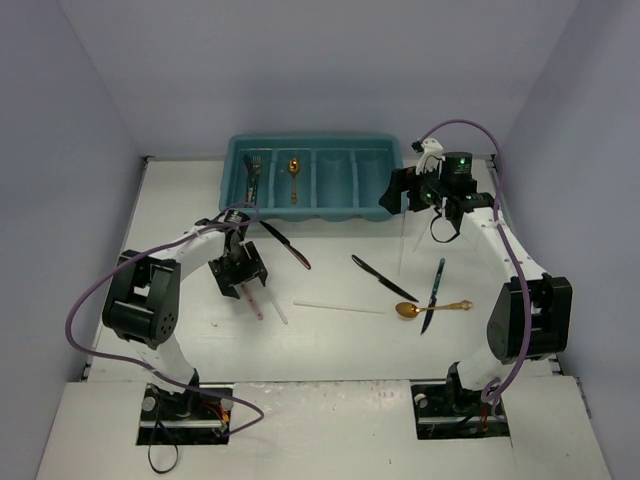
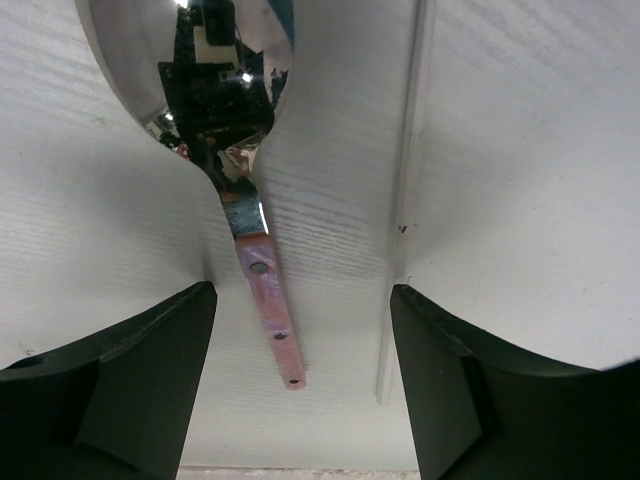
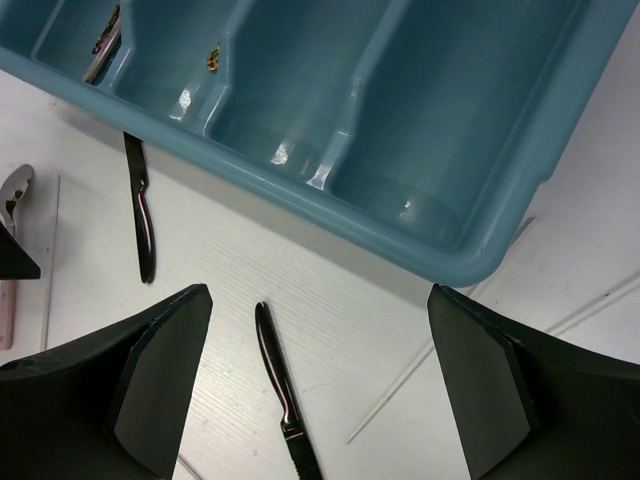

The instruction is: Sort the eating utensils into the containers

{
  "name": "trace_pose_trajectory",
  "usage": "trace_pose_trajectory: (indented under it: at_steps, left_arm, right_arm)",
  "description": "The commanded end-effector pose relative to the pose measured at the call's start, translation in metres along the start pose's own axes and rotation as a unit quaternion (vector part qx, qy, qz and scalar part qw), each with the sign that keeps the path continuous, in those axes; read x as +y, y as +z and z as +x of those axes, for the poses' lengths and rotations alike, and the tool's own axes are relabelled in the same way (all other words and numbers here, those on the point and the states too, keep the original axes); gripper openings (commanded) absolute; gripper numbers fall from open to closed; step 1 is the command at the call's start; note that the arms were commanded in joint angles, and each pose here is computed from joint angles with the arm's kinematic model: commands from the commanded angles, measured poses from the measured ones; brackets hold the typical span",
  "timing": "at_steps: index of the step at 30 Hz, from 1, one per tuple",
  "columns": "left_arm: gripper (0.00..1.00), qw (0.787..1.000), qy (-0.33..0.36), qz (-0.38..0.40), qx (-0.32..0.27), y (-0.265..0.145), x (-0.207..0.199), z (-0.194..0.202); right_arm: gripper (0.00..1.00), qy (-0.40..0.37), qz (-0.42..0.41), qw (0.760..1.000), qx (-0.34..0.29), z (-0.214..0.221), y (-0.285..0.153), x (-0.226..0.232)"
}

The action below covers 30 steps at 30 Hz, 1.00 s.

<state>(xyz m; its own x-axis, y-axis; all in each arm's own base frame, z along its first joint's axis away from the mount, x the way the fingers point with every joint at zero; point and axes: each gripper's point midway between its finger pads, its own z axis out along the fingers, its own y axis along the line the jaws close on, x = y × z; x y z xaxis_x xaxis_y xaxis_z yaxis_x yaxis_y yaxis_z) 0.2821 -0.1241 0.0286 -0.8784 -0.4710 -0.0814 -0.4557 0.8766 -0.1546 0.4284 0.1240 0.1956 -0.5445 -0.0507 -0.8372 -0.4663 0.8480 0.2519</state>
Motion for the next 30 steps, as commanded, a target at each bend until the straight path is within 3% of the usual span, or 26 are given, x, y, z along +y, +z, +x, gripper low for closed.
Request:
trace_pose_trajectory:
  at_steps: [1, 7, 16, 20, 23, 30]
  left_arm:
    - [0.65, 0.999, -0.004, 0.036, -0.024, -0.022, -0.006, -0.006]
    - [0.57, 0.999, -0.011, 0.028, -0.02, -0.019, 0.005, 0.0]
    - [0.56, 0.999, -0.012, -0.038, -0.01, 0.013, 0.028, -0.021]
    - [0.38, 0.999, -0.014, -0.041, -0.001, 0.019, 0.028, -0.022]
    - [0.14, 0.999, -0.021, -0.041, 0.0, 0.015, 0.035, -0.018]
    - [0.0, 0.999, -0.036, -0.02, -0.02, -0.028, 0.061, -0.018]
  right_arm:
    - [0.87, -0.025, -0.012, 0.999, -0.036, -0.026, -0.007, 0.009]
    - [0.88, -0.023, -0.012, 0.999, -0.039, -0.029, -0.008, 0.009]
    - [0.87, -0.027, -0.016, 0.999, -0.044, -0.036, -0.009, 0.012]
    - [0.88, -0.034, -0.015, 0.998, -0.045, -0.036, -0.01, 0.011]
    - [0.88, -0.039, -0.013, 0.998, -0.045, -0.036, -0.011, 0.011]
    - [0.87, -0.04, -0.011, 0.998, -0.044, -0.033, -0.013, 0.011]
